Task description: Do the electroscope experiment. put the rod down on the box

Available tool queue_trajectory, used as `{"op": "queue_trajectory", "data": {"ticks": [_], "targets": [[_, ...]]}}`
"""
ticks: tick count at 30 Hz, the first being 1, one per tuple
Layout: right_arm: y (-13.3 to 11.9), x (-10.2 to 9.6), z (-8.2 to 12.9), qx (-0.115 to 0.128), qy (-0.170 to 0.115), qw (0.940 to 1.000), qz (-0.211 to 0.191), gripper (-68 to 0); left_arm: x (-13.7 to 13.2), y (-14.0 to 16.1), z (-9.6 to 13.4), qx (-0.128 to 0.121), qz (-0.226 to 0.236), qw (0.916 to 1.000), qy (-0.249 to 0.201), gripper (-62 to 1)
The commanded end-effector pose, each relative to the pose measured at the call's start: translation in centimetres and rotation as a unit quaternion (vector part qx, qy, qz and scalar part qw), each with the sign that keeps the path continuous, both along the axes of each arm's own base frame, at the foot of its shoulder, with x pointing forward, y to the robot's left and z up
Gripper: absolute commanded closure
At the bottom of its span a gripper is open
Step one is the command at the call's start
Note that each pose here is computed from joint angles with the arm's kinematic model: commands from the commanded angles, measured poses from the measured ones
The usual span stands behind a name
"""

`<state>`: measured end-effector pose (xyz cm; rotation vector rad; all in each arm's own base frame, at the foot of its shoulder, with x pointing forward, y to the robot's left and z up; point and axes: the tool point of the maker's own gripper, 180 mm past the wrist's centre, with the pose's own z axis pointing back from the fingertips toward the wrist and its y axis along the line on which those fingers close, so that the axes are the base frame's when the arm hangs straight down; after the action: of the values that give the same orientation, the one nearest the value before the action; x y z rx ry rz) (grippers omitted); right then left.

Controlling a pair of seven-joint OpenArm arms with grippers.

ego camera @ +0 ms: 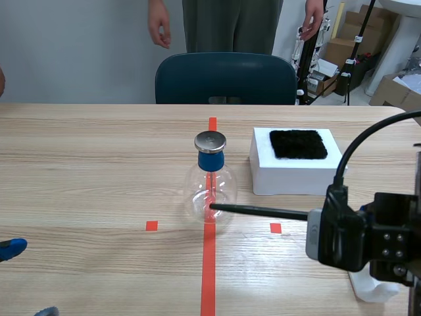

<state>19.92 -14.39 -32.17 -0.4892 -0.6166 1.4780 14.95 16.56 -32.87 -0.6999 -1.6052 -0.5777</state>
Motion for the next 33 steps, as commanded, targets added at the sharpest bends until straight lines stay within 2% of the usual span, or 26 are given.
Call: {"op": "queue_trajectory", "data": {"ticks": [1, 5, 9, 17, 33], "targets": [[-0.5, 0.0, -0.4, -0.015, 0.008, 0.9998, 0.009, -0.2, 0.1, 0.2, 1.1, -0.019, 0.002, 0.9996, -0.022, -62.3], [0.1, -0.3, -1.2, -0.005, 0.033, 0.9992, 0.020, -0.2, 0.1, 0.2, 1.1, -0.018, 0.002, 0.9996, -0.022, -62.3], [0.7, -0.3, -1.2, 0.025, 0.053, 0.9981, 0.017, -0.2, 0.1, 0.2, 1.1, -0.019, 0.002, 0.9996, -0.022, -62.3], [1.1, 0.4, -0.5, 0.068, 0.071, 0.9950, 0.018, -0.2, 0.1, 0.2, 1.1, -0.018, 0.002, 0.9996, -0.022, -62.3], [2.4, -0.8, -1.8, 0.033, 0.138, 0.9882, 0.059, -0.2, 0.1, 0.2, 1.1, -0.019, 0.002, 0.9996, -0.022, -62.3]]}}
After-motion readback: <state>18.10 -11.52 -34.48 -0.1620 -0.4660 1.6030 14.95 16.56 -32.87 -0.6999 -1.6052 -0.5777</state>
